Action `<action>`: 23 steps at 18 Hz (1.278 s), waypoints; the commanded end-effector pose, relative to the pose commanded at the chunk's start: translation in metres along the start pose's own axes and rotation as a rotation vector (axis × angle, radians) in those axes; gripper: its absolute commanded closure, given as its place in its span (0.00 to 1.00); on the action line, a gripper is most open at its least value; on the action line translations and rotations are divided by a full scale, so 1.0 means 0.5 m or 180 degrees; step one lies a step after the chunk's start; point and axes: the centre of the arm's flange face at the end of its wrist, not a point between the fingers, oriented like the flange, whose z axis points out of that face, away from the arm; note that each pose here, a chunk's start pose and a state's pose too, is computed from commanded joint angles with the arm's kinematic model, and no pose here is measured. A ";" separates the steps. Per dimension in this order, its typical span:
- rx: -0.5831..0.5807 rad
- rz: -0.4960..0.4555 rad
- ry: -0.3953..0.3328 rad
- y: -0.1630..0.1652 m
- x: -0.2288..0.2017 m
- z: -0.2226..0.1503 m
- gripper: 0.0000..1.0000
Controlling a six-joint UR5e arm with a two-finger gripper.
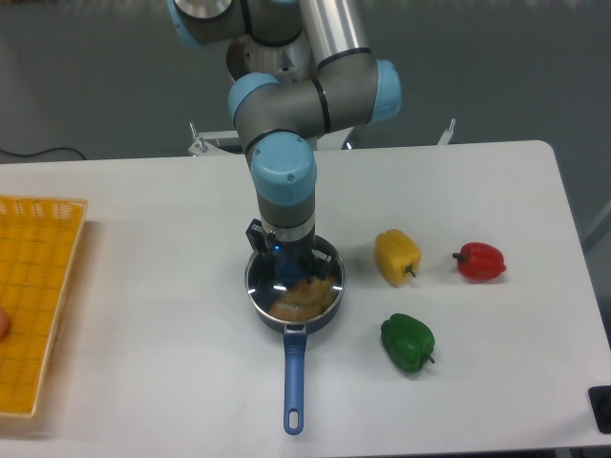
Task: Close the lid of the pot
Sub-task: 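Hold the lid seated on the saucepan, then open the gripper and lift it off the lid knob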
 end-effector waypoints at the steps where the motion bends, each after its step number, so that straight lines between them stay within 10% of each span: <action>1: 0.0000 0.0000 -0.0007 0.000 0.000 -0.002 0.28; 23: 0.0136 0.0035 -0.0126 0.005 -0.006 -0.064 0.01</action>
